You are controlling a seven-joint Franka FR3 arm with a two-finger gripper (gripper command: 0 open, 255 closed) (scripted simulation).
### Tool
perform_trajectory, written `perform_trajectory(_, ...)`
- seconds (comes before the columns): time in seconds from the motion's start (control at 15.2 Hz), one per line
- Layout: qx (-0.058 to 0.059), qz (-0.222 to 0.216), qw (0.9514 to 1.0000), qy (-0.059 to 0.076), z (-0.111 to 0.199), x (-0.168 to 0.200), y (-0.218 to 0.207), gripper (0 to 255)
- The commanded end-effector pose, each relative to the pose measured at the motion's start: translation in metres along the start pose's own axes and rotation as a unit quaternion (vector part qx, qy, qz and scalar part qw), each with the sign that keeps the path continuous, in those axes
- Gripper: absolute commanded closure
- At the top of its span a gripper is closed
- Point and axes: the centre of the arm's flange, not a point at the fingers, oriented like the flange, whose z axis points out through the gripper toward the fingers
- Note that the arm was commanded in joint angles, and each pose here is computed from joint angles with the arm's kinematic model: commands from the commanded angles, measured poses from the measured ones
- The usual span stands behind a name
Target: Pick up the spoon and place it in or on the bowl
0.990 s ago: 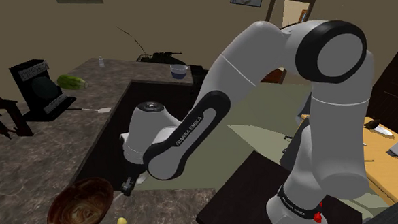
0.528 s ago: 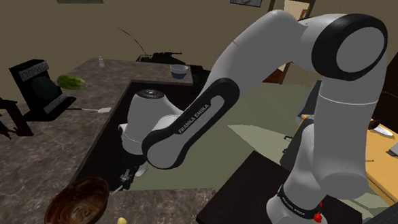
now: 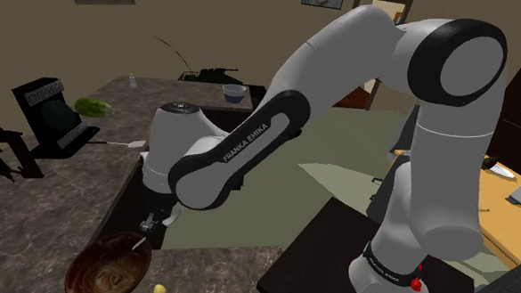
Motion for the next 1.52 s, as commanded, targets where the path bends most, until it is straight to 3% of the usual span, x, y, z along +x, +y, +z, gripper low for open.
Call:
perform_trajectory(0.0,0.000,0.000,1.0000,0.000,0.003,0.021,-0.009,255)
perform_trajectory(0.53,0.000,0.000,1.0000,0.000,0.021,0.116,-0.047,255)
perform_trajectory(1.45,0.000,0.000,1.0000,0.000,0.092,0.100,-0.038,255)
